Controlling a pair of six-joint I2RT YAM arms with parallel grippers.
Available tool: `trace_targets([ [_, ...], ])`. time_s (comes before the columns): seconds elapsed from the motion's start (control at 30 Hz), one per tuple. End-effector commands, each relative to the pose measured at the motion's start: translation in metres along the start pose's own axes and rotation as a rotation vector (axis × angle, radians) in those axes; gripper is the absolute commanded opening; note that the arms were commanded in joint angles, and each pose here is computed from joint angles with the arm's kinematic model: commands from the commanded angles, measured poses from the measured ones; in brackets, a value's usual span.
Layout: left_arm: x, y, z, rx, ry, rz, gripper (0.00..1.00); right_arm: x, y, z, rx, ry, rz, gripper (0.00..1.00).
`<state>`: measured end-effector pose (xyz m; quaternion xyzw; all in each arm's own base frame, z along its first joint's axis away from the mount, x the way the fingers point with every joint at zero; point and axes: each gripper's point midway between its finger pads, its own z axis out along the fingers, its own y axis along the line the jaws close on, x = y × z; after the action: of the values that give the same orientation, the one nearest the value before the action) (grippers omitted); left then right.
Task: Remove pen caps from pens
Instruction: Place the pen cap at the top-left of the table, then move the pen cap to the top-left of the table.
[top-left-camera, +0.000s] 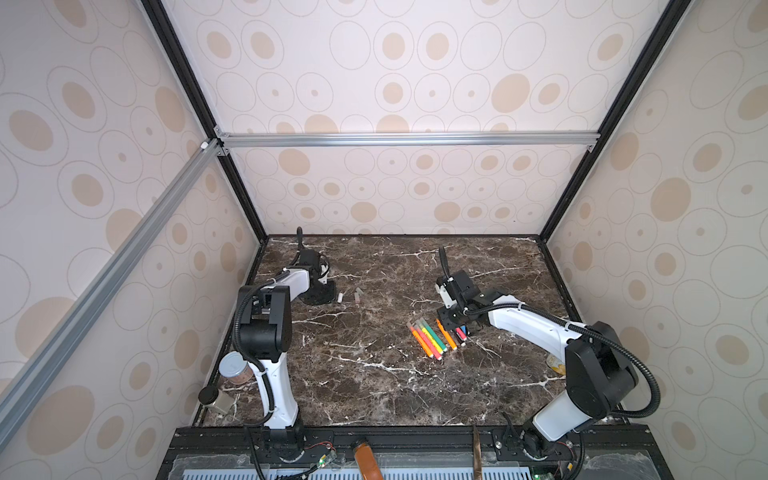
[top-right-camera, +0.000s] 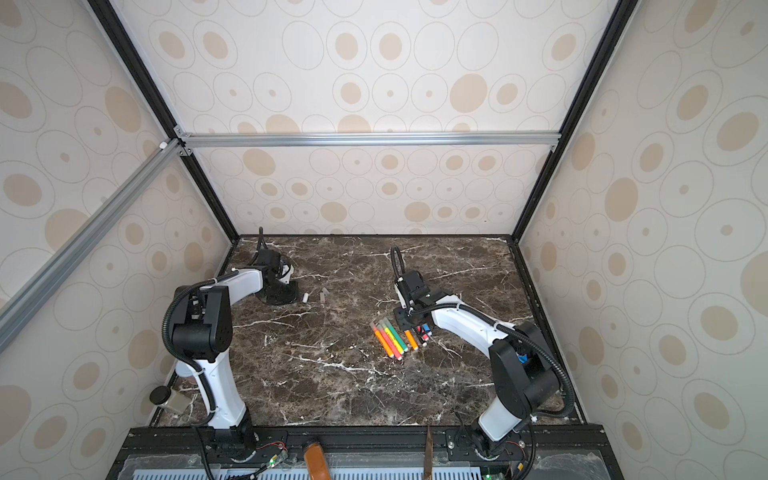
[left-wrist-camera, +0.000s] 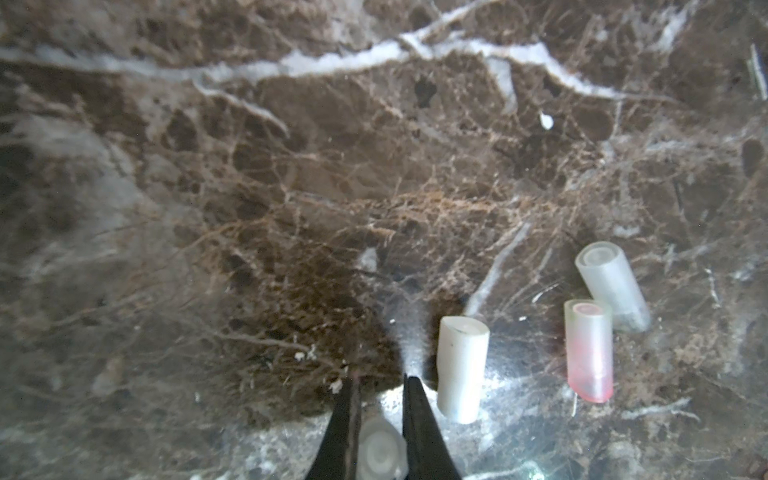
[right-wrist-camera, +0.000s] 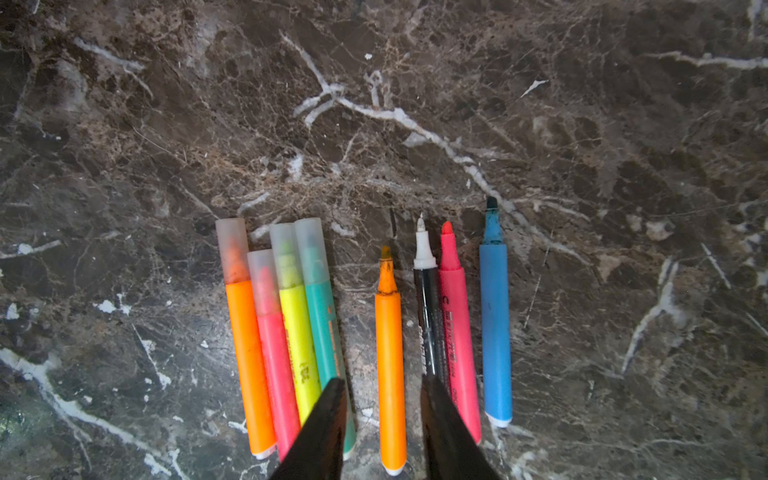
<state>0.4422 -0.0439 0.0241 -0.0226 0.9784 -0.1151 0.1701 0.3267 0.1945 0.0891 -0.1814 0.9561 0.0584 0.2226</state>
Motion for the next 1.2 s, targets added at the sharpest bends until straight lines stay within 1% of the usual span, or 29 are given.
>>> trace_targets([
  [0.0,-0.003,-0.004,0.003,0.011,0.012,0.032,0.12,0.000,0.000,0.000,-0.006,0.004,-0.005,0.33],
  [0.2,-0.001,-0.006,0.009,0.017,0.023,0.037,0.17,-0.008,0.000,0.004,0.006,0.025,-0.025,0.33],
  [0.37,-0.001,-0.009,0.008,0.027,0.015,0.038,0.21,-0.021,0.004,-0.006,-0.009,-0.005,-0.029,0.33],
  [0.6,-0.009,-0.021,-0.004,0.072,-0.029,0.048,0.27,-0.012,0.006,-0.009,-0.026,-0.005,-0.006,0.33],
  [0.87,-0.012,-0.033,-0.008,0.144,-0.051,0.044,0.29,-0.003,0.004,-0.007,-0.019,0.008,-0.001,0.33],
  [1.0,-0.014,-0.040,-0.015,0.178,-0.074,0.042,0.30,-0.001,0.005,-0.004,-0.027,0.017,-0.001,0.33],
  [1.17,-0.026,-0.037,-0.031,0.141,-0.128,0.035,0.30,-0.002,0.006,-0.003,-0.032,0.018,0.001,0.33],
])
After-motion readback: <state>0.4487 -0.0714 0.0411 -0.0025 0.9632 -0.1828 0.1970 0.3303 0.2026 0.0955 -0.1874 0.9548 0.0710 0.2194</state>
